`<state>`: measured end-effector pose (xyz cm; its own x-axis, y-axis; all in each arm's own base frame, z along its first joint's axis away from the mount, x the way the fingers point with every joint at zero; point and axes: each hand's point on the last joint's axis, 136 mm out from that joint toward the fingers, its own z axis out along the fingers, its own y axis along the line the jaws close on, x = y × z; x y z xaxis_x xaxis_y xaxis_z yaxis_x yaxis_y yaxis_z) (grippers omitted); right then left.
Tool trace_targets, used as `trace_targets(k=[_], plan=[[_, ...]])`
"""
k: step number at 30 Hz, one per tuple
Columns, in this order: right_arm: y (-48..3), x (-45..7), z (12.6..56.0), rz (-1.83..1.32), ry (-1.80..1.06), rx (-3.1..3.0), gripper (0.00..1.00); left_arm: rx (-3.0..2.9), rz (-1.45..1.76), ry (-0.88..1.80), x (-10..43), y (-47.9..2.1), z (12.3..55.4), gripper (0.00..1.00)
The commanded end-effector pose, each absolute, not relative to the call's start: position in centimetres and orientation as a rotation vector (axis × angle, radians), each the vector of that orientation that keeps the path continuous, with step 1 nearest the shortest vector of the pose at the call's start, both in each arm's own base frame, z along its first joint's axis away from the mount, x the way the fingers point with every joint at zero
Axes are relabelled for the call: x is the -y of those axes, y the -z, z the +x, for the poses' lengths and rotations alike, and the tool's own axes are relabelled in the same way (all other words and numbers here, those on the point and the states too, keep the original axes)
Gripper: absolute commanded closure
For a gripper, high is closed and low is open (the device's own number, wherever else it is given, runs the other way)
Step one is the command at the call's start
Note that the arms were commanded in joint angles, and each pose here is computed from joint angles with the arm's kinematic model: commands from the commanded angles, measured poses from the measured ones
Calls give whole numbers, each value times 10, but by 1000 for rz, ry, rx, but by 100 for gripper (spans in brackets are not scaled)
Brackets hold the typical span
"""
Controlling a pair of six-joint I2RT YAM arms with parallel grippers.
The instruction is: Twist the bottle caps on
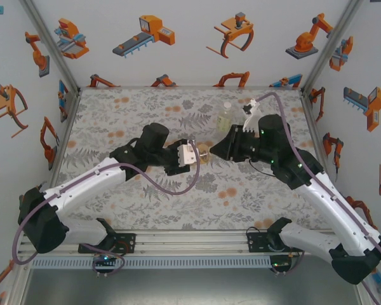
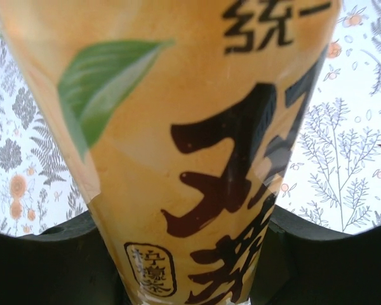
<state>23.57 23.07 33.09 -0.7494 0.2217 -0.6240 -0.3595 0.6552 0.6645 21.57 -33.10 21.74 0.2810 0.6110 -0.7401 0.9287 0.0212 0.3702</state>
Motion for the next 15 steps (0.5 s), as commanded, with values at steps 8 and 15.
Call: trace_targets(k=[8,15], plan=[[-298,-230,247,540,-1245,-2295,96,-1258,1574,477,356,-268,227,100],[-353,-217,245,143,-1071,-2160,48,-1258,1602,498,353,-262,220,100]])
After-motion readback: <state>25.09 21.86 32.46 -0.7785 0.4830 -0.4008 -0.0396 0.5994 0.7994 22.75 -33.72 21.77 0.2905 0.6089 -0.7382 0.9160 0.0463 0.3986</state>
